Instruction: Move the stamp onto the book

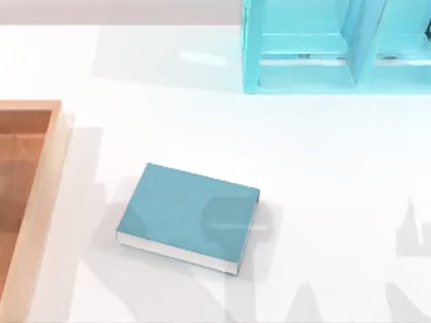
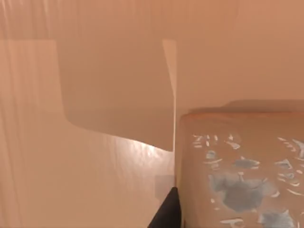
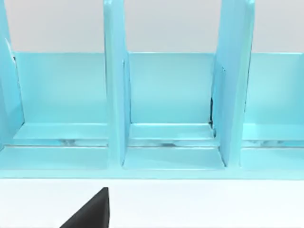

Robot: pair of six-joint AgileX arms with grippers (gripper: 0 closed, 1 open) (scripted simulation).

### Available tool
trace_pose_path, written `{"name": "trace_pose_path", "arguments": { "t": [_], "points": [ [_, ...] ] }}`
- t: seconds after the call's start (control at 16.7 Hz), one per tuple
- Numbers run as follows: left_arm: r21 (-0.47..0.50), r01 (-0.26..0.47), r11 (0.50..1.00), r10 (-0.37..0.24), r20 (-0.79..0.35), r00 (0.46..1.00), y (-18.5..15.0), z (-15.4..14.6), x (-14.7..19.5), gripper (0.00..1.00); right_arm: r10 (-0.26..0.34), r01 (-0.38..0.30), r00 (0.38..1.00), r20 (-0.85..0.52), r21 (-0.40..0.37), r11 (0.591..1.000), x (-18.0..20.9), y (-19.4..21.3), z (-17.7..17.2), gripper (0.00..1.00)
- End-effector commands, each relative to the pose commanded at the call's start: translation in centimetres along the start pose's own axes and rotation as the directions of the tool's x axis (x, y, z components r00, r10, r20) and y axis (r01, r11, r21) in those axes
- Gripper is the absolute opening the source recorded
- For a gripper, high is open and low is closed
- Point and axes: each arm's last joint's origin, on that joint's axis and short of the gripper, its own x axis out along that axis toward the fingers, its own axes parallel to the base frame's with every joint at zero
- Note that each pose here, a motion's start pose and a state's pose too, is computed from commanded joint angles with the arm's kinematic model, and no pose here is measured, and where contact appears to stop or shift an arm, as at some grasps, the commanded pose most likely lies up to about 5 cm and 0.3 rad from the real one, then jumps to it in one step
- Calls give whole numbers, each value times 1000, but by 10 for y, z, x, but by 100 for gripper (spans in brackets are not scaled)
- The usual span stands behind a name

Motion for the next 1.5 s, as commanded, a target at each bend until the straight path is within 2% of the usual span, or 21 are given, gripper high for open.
{"name": "trace_pose_path", "arguments": {
  "t": [0.06,0.12,0.66,1.02,1.2,1.5],
  "points": [
    [0,0,1000,0,0,1000,0,0,0,2,0,0,1000,0,0,1000,0,0,0,100],
    [0,0,1000,0,0,1000,0,0,0,0,0,0,1000,0,0,1000,0,0,0,100],
    [2,0,1000,0,3,1000,-1,0,-1,0,0,0,1000,0,0,1000,0,0,0,100],
    [-82,9,997,-8,16,1000,9,6,-39,0,0,0,1000,0,0,1000,0,0,0,100],
    [-77,16,997,-17,-14,1000,-23,14,-67,0,0,0,1000,0,0,1000,0,0,0,100],
    [-5,8,1000,-8,-31,999,-115,13,-121,0,0,0,1000,0,0,1000,0,0,0,100]
  ]
}}
